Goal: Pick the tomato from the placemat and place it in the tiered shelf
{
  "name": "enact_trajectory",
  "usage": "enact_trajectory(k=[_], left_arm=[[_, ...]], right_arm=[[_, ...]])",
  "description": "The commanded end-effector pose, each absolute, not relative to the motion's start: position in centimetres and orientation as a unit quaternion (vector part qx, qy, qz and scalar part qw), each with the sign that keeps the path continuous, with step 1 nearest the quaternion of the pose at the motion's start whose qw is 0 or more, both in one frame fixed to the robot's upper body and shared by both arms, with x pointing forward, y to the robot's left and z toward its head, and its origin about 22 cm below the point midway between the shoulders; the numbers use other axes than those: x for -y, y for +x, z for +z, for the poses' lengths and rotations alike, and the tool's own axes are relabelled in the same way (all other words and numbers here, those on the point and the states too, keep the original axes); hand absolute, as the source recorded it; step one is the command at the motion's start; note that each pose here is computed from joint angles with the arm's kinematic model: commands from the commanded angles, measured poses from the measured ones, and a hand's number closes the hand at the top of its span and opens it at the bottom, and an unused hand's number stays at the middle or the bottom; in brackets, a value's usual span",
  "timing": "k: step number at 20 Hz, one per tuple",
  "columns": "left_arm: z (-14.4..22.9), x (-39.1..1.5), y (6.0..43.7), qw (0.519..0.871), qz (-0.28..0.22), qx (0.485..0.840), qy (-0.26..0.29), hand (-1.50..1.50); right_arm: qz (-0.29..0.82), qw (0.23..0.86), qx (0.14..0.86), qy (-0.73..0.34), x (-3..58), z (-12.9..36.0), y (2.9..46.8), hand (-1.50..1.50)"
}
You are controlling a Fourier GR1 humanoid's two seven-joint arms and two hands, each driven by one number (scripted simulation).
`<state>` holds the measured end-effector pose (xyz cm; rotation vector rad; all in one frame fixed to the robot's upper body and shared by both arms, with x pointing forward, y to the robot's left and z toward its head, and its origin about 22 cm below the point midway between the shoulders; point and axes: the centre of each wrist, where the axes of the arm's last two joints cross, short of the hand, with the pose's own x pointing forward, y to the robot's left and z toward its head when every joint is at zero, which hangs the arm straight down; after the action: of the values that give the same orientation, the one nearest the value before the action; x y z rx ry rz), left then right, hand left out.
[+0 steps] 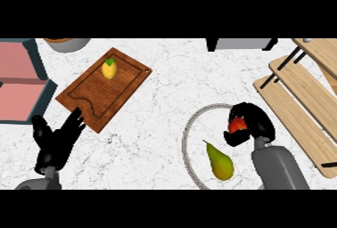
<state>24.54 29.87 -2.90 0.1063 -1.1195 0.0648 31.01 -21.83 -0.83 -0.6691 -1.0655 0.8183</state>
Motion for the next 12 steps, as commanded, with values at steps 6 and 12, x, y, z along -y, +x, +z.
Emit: enact_trajectory(k=[6,12], left_arm=[[-2.8,-29.7,24.9,0.848,0.017,0.528,0.049,0.0],[-3.5,-29.1,25.3,0.85,0.022,0.523,0.059,0.0]], right_arm=[[0.019,0.747,0.451,-0.489,18.0,7.5,34.8,1.5],[-0.058,0.66,0.443,-0.604,13.1,17.4,36.1,1.5]])
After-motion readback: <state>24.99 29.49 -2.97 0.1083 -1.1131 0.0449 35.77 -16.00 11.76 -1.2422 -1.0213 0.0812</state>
